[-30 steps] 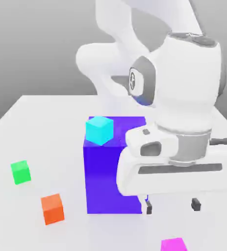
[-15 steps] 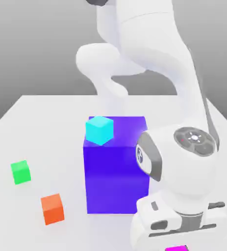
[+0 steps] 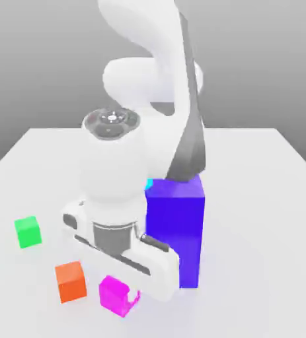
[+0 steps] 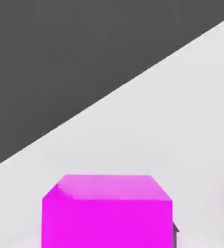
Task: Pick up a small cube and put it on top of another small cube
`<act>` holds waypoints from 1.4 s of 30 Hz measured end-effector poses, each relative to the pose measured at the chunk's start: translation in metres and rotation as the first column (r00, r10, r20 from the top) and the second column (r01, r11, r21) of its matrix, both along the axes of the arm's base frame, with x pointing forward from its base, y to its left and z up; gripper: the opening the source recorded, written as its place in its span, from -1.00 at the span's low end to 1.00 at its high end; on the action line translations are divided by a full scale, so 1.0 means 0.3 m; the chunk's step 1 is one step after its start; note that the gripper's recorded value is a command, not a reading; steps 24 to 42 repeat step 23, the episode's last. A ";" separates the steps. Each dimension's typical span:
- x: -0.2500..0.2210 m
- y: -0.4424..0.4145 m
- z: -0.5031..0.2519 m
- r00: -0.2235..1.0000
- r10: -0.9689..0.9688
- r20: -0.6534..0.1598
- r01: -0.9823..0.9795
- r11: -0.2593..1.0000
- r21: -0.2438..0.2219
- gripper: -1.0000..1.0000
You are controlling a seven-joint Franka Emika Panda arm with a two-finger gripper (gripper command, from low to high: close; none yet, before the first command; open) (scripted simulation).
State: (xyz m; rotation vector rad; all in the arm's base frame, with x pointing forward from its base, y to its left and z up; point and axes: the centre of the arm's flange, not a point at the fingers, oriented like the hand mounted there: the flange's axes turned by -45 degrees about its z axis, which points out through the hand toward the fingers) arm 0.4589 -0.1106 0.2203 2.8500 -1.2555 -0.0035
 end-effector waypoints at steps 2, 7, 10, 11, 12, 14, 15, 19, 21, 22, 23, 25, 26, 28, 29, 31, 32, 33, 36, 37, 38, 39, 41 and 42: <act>-0.073 -0.115 0.014 0.985 -0.171 0.002 0.171 0.985 -0.002 -1.00; -0.340 -0.428 0.046 0.782 -0.623 0.011 0.623 0.782 0.000 -1.00; -0.541 -0.567 0.063 0.538 -0.843 0.015 0.843 0.538 0.008 -1.00; -0.601 -0.592 0.068 0.450 -0.893 0.016 0.893 0.450 0.011 -1.00; -0.656 -0.609 0.073 0.364 -0.931 0.016 0.931 0.364 0.015 -1.00; -0.741 -0.631 0.065 0.223 -0.975 0.015 0.974 0.224 0.022 -1.00; -0.757 -0.636 0.043 0.194 -0.981 0.015 0.981 0.194 0.024 -1.00; -0.767 -0.638 -0.082 0.170 -0.985 0.014 0.985 0.170 0.026 -1.00; -0.773 -0.637 -0.134 0.166 -0.986 0.015 0.986 0.167 0.025 1.00; -0.773 -0.637 -0.134 0.166 -0.986 0.015 0.986 0.167 0.025 1.00; -0.773 -0.637 -0.134 0.166 -0.986 0.015 0.986 0.167 0.025 1.00; -0.773 -0.637 -0.134 0.166 -0.986 0.015 0.986 0.167 0.025 1.00; -0.773 -0.637 -0.134 0.166 -0.986 0.015 0.986 0.167 0.025 1.00; -0.773 -0.637 -0.134 0.166 -0.986 0.015 0.986 0.167 0.025 1.00; -0.773 -0.637 -0.134 0.166 -0.986 0.015 0.986 0.167 0.025 1.00; -0.773 -0.637 -0.134 0.166 -0.986 0.015 0.986 0.167 0.025 1.00; -0.773 -0.637 -0.134 0.166 -0.986 0.015 0.986 0.167 0.025 1.00; -0.773 -0.637 -0.134 0.166 -0.986 0.015 0.986 0.167 0.025 1.00; -0.773 -0.637 -0.134 0.166 -0.986 0.015 0.986 0.167 0.025 1.00; -0.773 -0.637 -0.134 0.166 -0.986 0.015 0.986 0.167 0.025 1.00; -0.773 -0.637 -0.134 0.166 -0.986 0.015 0.986 0.167 0.025 1.00; -0.773 -0.637 -0.134 0.166 -0.986 0.015 0.986 0.167 0.025 1.00; -0.773 -0.637 -0.134 0.166 -0.986 0.015 0.986 0.167 0.025 1.00; -0.773 -0.637 -0.134 0.166 -0.986 0.015 0.986 0.167 0.025 1.00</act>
